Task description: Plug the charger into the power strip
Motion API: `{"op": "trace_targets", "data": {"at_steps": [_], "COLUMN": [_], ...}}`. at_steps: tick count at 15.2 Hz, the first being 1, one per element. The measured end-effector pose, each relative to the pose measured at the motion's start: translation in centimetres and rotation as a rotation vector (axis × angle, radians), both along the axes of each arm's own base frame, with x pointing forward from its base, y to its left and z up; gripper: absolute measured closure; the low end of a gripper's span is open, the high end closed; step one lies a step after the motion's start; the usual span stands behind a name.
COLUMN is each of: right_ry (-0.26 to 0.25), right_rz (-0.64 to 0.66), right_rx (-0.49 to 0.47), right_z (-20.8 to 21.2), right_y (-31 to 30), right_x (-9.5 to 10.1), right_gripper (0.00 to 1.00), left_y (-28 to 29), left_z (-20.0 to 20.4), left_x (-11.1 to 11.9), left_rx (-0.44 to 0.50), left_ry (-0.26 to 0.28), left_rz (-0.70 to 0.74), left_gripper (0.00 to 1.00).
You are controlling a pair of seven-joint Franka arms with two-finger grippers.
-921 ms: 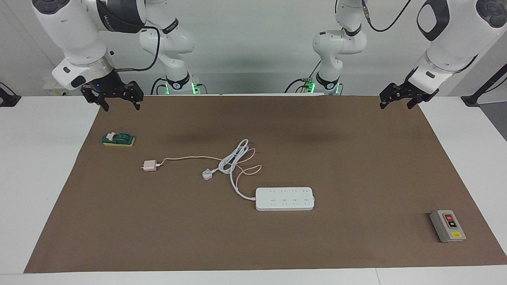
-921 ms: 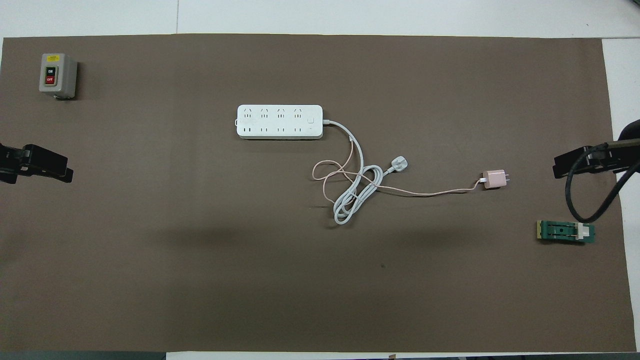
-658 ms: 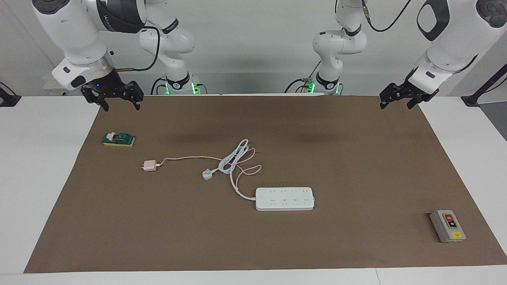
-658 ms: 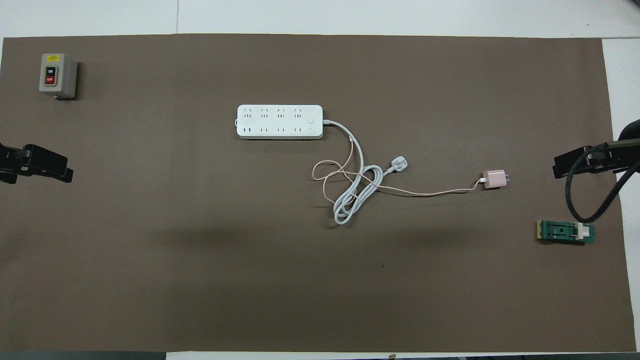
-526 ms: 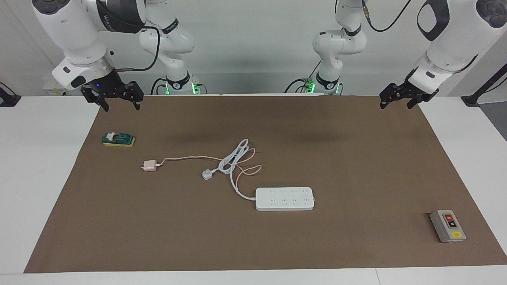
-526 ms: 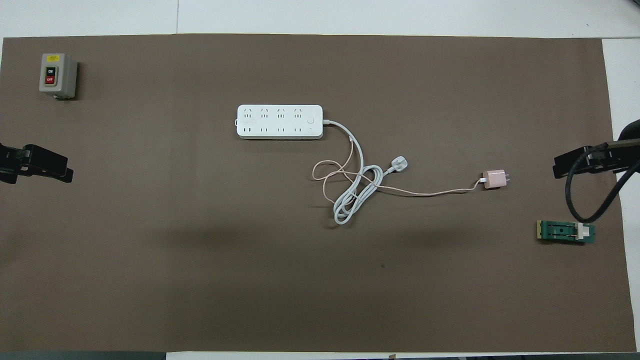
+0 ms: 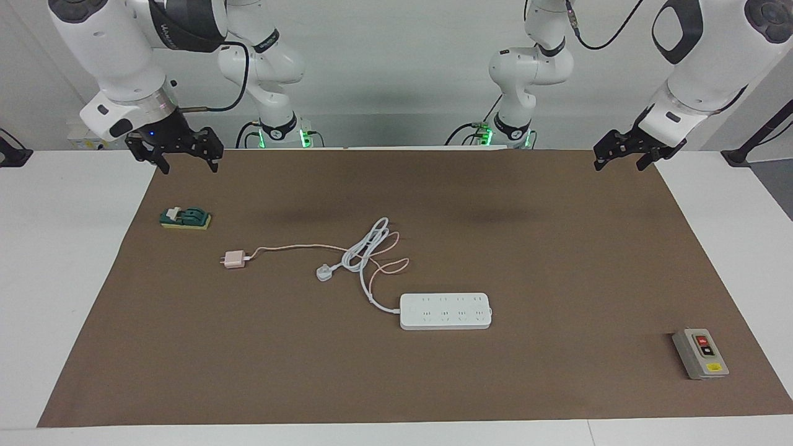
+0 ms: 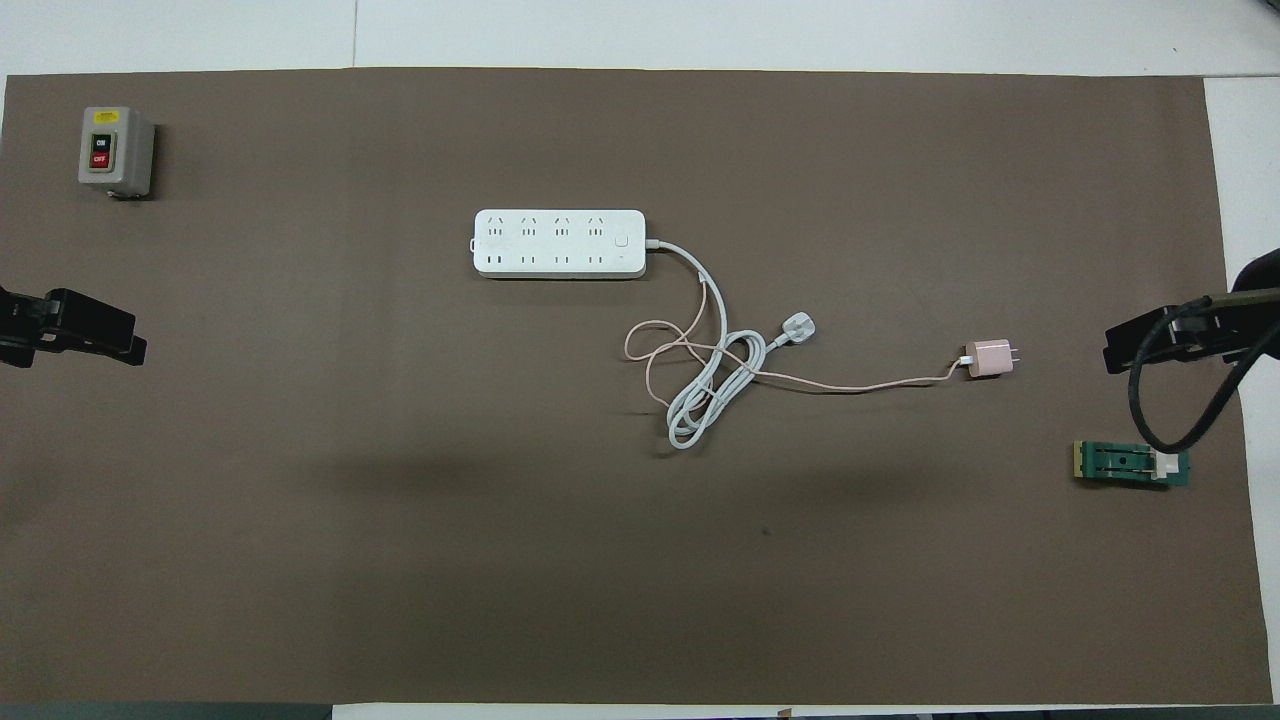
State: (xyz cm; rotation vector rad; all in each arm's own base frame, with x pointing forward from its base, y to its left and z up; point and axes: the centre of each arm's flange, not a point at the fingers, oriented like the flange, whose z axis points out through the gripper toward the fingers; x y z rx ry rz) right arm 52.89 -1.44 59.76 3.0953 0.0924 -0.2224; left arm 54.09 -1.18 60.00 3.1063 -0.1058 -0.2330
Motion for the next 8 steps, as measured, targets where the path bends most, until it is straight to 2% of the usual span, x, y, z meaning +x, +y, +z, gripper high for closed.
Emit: {"op": "trace_targets", "data": {"at_steps": [4,6,8], "right_ry": [0.004,-0.001,-0.02], "right_rz": [-0.003,-0.079,-0.223], "right_rx": [0.0,-0.009,-0.002], "right_z": [0.19,0.19,0.1], "right_y": [0.38,0.29,0.4], "right_x": [-0.22,-0.2,0.04], "right_gripper": [0.0,0.01,0.02], "left_y": [0.0,0.0,0.0], "left_z": [0.0,0.0,0.0], "left_x": [0.0,0.0,0.0], "left_rx": [0.0,0.0,0.0], "left_ry": [0.0,0.0,0.0], "left_rz": [0.0,0.0,0.0], "left_gripper": [0.0,0.0,0.0]}}
